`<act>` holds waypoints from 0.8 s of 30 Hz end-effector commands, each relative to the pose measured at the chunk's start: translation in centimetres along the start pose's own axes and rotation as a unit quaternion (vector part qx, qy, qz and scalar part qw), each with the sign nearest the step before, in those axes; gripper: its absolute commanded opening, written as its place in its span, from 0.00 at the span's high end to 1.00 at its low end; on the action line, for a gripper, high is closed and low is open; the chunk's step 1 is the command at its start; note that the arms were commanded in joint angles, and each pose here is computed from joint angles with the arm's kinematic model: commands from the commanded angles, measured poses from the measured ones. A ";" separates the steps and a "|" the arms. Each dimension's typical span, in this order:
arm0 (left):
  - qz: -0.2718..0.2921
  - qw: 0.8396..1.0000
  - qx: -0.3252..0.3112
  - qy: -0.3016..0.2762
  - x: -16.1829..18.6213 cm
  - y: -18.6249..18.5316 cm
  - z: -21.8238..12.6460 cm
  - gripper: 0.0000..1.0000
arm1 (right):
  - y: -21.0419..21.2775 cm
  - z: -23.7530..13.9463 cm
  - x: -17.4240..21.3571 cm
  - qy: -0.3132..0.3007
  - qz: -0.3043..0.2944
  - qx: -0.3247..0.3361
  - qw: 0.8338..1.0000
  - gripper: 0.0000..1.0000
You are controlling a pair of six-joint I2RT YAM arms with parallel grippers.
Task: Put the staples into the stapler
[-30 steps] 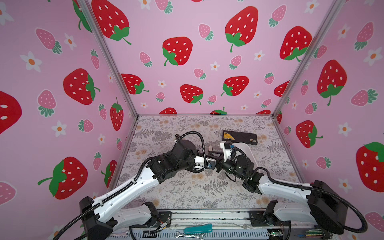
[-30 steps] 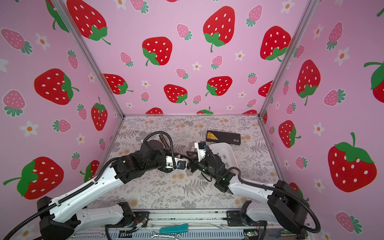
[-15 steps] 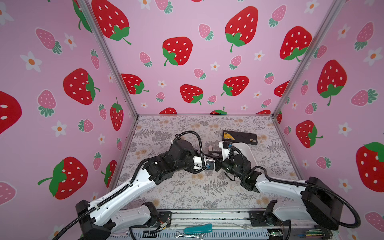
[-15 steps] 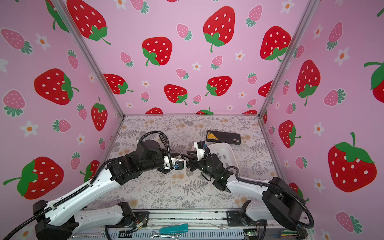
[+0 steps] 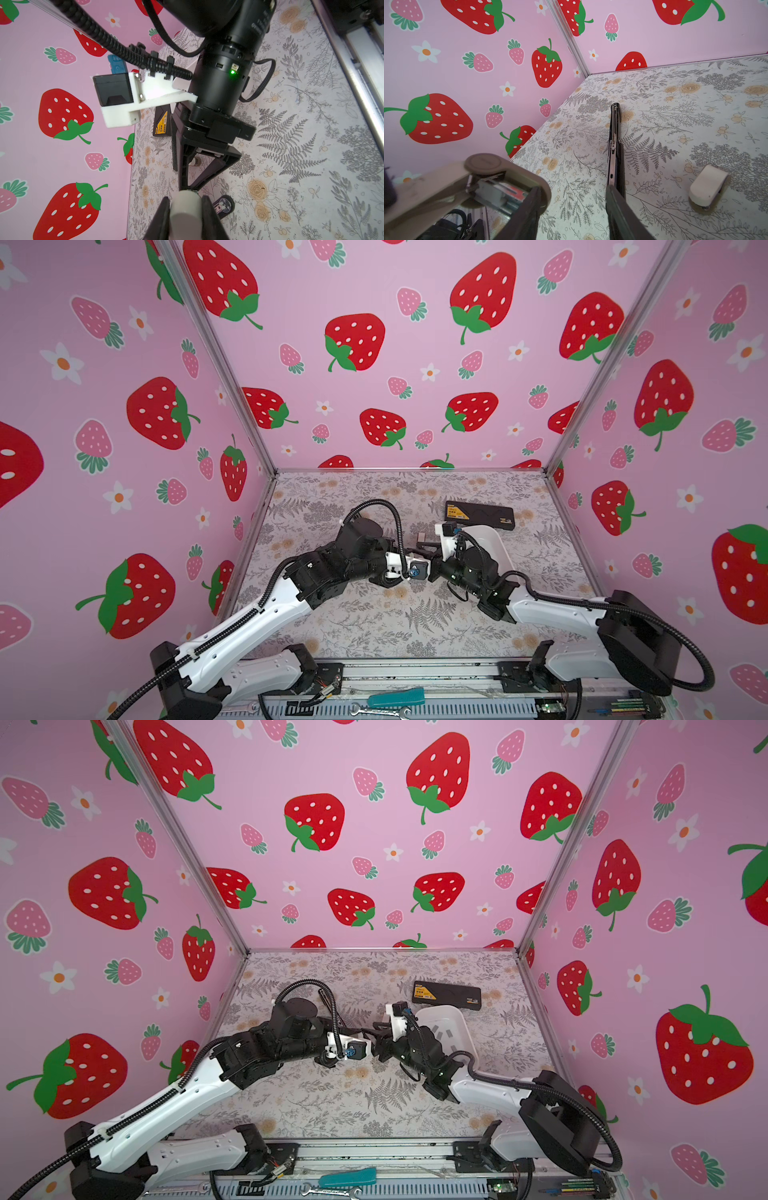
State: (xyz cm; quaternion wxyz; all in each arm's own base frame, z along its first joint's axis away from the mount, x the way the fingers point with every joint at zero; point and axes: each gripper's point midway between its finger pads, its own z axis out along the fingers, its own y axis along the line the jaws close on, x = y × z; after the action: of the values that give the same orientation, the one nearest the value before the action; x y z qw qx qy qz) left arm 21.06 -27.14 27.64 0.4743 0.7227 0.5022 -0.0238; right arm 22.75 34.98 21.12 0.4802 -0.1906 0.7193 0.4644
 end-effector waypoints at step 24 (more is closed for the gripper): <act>-0.037 0.996 -0.017 -0.080 -2.7 2.3 -1.4 1.00 | -3.0 -2.4 -2.5 -0.039 -0.124 0.107 0.986 0.38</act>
State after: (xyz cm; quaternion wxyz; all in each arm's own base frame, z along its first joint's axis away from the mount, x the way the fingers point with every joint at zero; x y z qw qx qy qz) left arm 21.02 -27.68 28.73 0.4933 0.7008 0.5094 -0.0778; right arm 23.89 33.66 21.59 0.5286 -0.2116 0.7200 0.3968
